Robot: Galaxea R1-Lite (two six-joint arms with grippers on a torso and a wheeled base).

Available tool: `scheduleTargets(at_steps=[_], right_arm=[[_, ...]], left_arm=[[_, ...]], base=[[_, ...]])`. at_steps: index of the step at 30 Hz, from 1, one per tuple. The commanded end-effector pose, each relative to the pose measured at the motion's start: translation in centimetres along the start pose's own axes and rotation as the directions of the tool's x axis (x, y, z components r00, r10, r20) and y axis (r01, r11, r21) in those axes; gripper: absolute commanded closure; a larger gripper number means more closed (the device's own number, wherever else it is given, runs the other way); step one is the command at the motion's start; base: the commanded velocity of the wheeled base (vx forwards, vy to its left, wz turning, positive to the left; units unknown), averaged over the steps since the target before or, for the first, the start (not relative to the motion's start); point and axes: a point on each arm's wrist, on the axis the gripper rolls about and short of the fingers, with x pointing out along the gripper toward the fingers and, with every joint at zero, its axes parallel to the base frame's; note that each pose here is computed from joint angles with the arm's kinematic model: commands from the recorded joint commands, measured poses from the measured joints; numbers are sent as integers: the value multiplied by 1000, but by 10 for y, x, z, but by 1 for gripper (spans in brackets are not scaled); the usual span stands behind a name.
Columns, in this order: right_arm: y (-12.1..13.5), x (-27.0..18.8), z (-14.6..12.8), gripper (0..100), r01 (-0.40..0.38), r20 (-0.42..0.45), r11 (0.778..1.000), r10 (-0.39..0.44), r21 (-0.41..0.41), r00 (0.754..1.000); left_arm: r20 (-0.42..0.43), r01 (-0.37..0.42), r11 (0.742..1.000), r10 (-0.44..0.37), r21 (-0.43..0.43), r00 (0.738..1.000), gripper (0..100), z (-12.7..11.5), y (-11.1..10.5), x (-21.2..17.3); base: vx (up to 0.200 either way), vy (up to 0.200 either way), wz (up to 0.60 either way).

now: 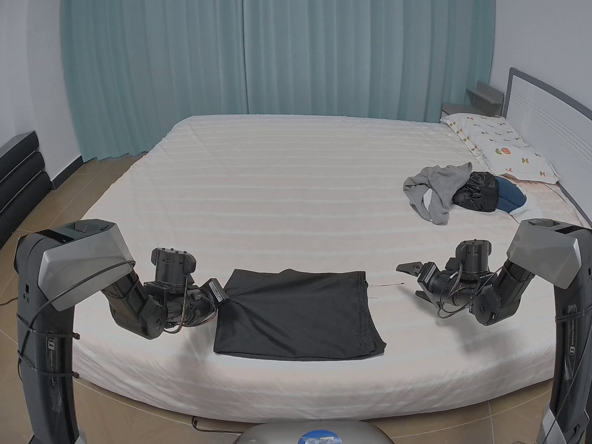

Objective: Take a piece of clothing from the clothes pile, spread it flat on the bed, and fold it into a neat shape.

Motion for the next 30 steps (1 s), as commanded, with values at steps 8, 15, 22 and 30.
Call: scheduleTargets(at_steps=[8, 15, 22, 30], right_arm=[[0, 0, 0, 0, -1, 0, 1000, 1, 0, 1000], [1, 0, 0, 0, -3, 2, 1000, 3, -1, 1000], [1, 0, 0, 0, -3, 2, 1000, 3, -1, 1000], [1, 0, 0, 0, -2, 1, 1000, 2, -1, 1000]], left_arm=[[3, -2, 1000, 2, -3, 1000, 100, 1, 1, -1], [5, 0, 1000, 0, -2, 1000, 100, 1, 1, -1], [6, -1, 1000, 1, -3, 1000, 100, 2, 1, -1], [4, -5, 1000, 5, -5, 1000, 100, 1, 3, -2]], base=[[0, 200, 0], [0, 171, 0], [0, 0, 0], [0, 0, 0]])
